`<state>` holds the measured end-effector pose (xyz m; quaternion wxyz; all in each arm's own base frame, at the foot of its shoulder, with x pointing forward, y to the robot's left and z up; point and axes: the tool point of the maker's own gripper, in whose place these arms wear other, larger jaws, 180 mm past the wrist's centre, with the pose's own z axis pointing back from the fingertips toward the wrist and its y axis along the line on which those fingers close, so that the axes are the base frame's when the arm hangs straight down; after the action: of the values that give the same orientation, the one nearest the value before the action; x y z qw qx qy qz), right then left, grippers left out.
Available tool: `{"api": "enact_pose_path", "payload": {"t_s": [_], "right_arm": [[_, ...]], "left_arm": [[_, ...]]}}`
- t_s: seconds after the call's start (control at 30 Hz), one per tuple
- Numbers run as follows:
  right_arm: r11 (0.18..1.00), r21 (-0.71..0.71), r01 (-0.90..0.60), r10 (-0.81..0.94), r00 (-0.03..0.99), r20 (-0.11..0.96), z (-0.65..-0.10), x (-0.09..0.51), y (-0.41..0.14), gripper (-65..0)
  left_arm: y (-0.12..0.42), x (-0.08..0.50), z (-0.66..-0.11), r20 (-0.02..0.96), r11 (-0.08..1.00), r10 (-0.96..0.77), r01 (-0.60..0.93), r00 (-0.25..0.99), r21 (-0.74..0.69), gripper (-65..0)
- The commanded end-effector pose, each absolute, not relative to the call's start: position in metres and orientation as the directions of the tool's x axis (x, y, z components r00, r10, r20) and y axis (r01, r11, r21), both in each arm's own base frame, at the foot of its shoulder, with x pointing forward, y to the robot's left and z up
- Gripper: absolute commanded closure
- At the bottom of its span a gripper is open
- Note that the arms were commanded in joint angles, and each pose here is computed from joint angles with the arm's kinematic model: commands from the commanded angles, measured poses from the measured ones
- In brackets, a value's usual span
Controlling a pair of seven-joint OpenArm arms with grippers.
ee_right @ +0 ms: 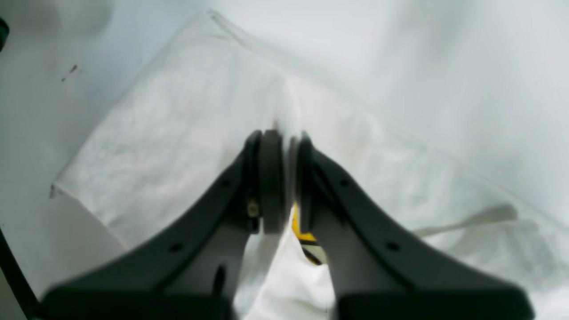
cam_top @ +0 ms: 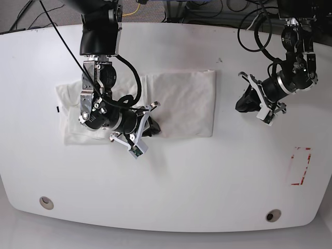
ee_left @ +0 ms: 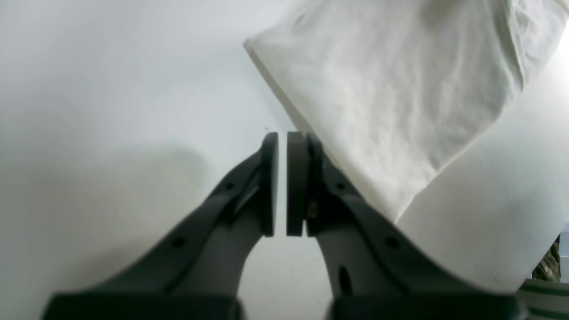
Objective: Layout the t-shirt on the table in an organized manner, then fold the t-shirt properly
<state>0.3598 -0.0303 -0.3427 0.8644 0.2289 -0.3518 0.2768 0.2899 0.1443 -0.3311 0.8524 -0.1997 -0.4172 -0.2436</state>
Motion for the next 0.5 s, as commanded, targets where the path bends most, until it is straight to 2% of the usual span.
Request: {"api": "enact_pose_path", "payload": {"t_s": [0.0, 0.47], "right_arm": [[0.734, 0.183, -0.653, 0.294, 0.550, 0.782, -0.3217, 0.3756, -0.0265, -4.9], [0.739, 0.182, -0.648, 0.295, 0.555, 0.778, -0.3232, 0.3779, -0.0300, -5.7]], "left_arm": [[0.1432, 0.2972, -0.3157, 0.841, 0.796, -0.236, 0.594, 0.488, -0.121, -1.8], [0.1426, 0.2972, -0.3153, 0.842, 0.795, -0.235, 0.594, 0.486, -0.121, -1.8]]}}
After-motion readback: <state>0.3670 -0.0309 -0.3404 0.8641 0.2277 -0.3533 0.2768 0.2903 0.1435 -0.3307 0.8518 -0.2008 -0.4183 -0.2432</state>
